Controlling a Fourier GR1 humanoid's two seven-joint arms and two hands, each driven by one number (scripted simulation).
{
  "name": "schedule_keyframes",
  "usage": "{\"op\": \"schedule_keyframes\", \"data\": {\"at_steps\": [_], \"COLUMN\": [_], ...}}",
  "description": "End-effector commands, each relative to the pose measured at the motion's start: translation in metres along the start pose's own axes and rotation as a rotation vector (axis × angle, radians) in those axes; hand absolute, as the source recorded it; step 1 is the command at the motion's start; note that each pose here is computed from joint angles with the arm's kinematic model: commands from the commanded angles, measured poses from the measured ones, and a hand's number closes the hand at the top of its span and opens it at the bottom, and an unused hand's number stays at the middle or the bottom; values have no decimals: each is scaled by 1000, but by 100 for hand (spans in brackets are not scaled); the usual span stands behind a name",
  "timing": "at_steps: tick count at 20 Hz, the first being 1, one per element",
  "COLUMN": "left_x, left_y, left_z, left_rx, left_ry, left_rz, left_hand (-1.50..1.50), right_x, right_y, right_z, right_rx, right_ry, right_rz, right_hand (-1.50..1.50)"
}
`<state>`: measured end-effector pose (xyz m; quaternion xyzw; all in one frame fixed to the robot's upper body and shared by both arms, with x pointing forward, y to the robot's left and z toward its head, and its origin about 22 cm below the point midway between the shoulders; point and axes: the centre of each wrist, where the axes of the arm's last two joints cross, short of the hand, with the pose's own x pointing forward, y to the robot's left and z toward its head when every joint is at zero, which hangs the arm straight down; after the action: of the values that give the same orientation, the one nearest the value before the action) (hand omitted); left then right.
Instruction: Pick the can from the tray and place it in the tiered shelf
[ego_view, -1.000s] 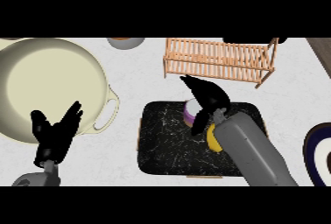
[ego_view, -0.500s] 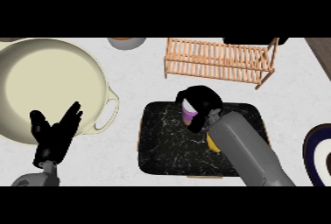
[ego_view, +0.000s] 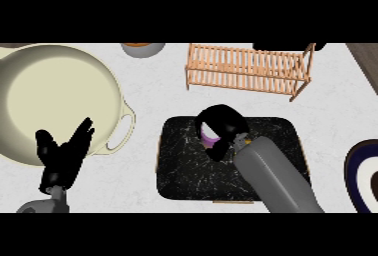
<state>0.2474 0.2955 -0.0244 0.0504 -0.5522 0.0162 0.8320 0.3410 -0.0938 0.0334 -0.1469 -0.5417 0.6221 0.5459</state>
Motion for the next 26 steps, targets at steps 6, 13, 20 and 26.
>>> {"op": "schedule_keyframes", "data": {"at_steps": [6,13,20,26], "left_x": [6,2,4,-2], "left_y": [3,-1,-6,4], "left_z": [-6,-3,-6,1], "left_rx": [-1,-3,-7,3], "left_ry": [56,72,68,67], "left_rz": [6,-6,9,19], "left_hand": [0,0,0,0], "right_x": [29,107,168,181], "right_y": [10,-33,-119,-163], "right_z": [10,47,91,126], "right_rx": [-189,-538,-795,-873], "right_ry": [248,211,289,341], "right_rz": [-217,-311,-285,-257], "right_hand": [150,150,150,150]}}
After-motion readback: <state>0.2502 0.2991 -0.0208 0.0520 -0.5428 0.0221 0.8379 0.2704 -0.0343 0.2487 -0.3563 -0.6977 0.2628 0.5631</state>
